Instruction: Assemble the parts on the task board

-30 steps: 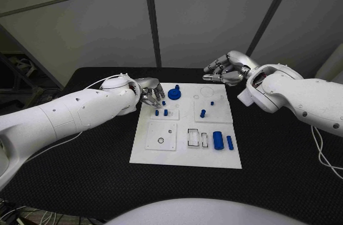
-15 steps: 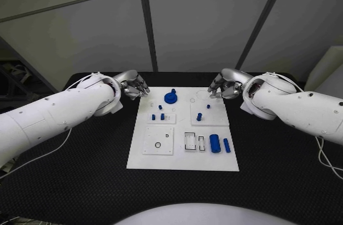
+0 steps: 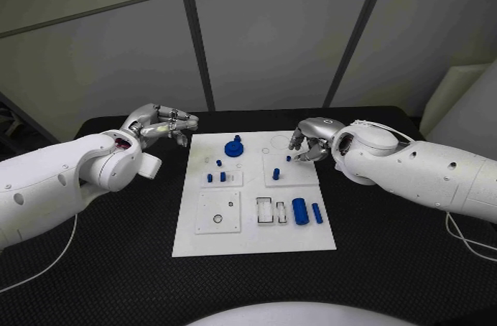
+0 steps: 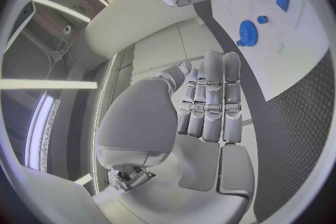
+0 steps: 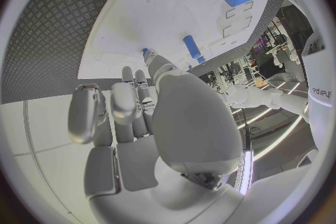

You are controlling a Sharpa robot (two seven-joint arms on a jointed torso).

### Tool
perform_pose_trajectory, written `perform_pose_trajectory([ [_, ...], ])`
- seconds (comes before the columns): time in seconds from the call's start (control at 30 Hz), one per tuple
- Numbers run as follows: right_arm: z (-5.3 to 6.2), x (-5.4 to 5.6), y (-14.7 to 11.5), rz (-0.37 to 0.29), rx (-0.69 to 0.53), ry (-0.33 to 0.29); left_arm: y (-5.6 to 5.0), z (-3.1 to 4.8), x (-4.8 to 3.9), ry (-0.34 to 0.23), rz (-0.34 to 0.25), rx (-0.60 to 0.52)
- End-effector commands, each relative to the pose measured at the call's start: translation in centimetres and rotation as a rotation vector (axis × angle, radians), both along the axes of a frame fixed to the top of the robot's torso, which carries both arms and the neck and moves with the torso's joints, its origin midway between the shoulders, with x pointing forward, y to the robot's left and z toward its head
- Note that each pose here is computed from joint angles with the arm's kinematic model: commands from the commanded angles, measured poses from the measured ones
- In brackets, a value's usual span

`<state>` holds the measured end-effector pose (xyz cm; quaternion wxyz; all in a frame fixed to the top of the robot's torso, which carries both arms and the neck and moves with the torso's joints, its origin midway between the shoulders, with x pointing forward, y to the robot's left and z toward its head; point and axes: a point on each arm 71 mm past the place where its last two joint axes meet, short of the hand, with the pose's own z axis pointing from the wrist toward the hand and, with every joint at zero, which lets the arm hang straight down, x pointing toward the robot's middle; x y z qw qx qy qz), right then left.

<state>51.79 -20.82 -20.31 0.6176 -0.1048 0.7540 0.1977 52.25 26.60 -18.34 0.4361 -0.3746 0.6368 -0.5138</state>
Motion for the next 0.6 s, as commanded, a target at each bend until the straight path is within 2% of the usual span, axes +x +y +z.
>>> perform_pose_trajectory([
  [0.03, 0.3, 0.0, 0.6, 0.017, -0.021, -0.053, 0.1, 0.4, -0.44, 0.018, 0.043, -0.171],
  [0.23, -0.1, -0.3, 1.3, 0.029, -0.015, -0.036, 0.5, 0.32, -1.13, 0.028, 0.045, -0.197],
  [0.4, -0.3, -0.4, 1.8, 0.028, -0.006, -0.035, 0.7, 0.36, -1.33, 0.024, 0.06, -0.207],
  [0.6, -0.8, -0.4, 2.2, 0.016, -0.036, 0.005, 0.9, 0.42, -1.49, 0.021, 0.063, -0.212],
])
